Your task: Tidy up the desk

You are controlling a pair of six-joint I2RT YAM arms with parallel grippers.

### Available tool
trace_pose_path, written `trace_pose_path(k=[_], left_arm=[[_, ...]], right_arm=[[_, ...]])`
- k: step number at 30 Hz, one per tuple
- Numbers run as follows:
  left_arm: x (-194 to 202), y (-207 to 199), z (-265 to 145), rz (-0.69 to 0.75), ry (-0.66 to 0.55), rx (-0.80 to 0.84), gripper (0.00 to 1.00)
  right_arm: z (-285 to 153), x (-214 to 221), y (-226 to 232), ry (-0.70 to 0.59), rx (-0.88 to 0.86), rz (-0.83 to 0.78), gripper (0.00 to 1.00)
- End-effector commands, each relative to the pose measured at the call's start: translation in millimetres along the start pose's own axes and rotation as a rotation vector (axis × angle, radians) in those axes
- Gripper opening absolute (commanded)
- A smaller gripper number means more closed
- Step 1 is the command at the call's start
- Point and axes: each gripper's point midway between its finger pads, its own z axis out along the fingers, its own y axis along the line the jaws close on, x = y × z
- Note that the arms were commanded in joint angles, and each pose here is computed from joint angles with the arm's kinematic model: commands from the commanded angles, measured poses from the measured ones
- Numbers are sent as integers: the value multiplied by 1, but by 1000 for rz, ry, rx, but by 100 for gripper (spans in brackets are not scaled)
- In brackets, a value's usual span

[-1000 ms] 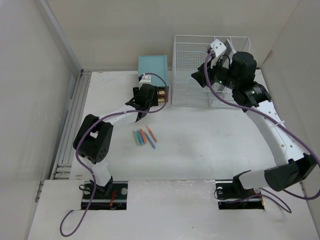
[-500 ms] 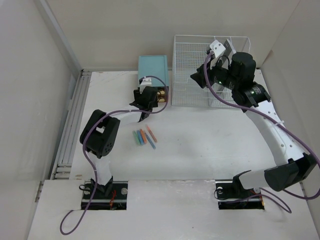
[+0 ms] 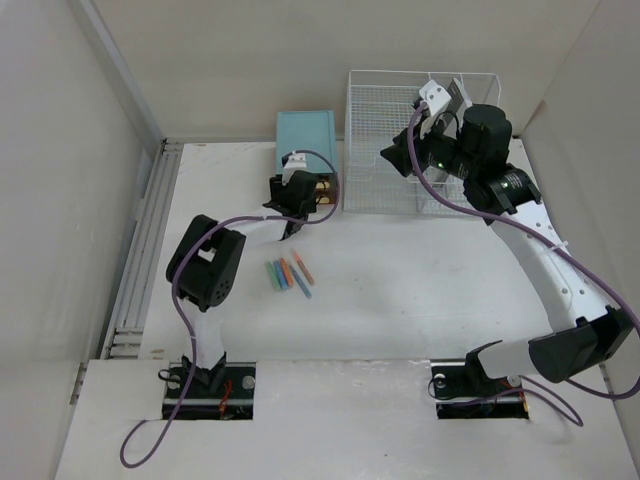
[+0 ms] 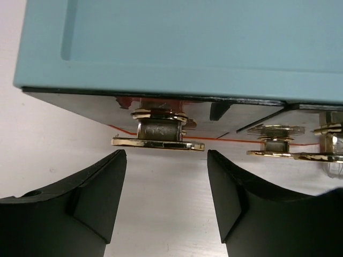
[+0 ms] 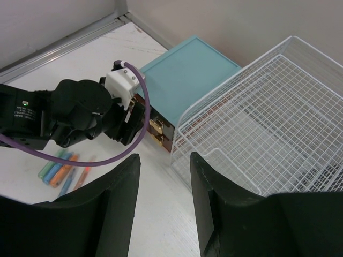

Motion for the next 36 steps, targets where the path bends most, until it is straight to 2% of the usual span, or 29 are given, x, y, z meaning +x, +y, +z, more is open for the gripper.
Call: trace_pose_path(k=[1, 36], left_arm=[[-15, -2, 4, 1, -38, -19, 59], [-17, -6, 23, 26, -38, -37, 57]], right_arm=[[-6, -20, 6, -66, -17, -16, 48], [-5, -17, 11, -62, -46, -13, 48]])
